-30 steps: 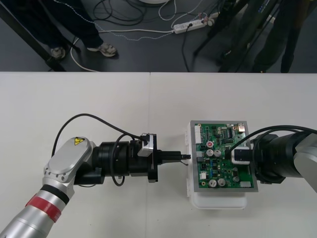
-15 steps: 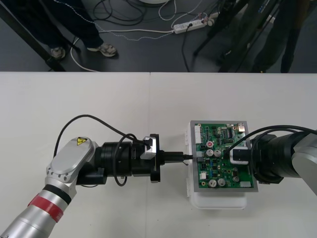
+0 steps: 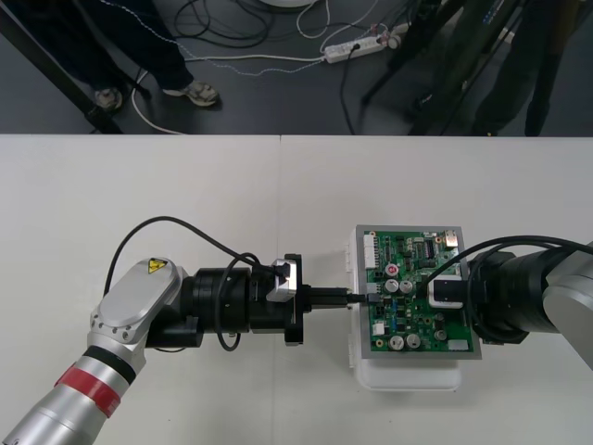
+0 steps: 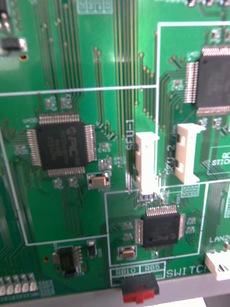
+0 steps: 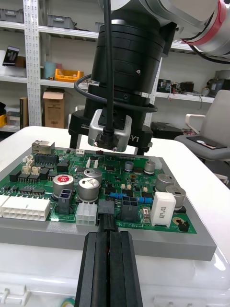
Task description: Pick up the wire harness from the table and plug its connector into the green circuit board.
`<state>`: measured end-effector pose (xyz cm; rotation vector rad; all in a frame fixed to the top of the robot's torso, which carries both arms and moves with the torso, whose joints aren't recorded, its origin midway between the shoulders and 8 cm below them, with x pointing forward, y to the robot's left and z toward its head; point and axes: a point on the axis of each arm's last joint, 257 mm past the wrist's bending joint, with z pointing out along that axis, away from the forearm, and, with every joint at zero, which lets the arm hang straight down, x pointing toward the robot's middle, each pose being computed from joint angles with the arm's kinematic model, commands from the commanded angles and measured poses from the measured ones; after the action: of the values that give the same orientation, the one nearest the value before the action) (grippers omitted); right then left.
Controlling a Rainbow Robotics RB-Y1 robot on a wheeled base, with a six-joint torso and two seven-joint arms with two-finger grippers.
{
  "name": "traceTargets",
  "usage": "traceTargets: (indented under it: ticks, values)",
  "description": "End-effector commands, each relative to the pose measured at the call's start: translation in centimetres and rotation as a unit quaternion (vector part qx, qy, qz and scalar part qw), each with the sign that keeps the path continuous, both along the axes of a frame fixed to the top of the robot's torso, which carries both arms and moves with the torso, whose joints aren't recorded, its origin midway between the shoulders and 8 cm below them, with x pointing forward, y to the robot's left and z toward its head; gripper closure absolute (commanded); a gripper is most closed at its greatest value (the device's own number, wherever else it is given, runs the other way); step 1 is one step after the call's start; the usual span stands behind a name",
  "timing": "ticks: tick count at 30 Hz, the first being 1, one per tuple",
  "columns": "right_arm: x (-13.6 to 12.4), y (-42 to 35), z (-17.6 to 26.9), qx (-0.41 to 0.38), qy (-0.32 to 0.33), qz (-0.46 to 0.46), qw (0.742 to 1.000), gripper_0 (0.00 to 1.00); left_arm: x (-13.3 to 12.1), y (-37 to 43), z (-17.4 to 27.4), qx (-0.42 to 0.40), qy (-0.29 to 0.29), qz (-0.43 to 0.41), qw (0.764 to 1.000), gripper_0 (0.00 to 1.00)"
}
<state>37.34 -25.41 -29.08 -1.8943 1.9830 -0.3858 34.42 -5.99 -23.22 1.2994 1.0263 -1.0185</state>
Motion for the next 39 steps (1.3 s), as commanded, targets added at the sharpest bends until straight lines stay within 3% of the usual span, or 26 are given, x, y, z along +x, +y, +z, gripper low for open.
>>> traceTargets:
  ticks: [1,39]
  values:
    - [0.5,2.7,1.0,0.012,-0.016,0.034,0.999,0.00,0.4,-2.3,1.6,-0.008,-0.040,-0.006,0.999,1.00]
    - [0.6,3.2,1.2,0.001,-0.023,0.073,0.997,0.00,0.3,-3.5,1.5,-0.007,-0.040,-0.002,0.999,1.00]
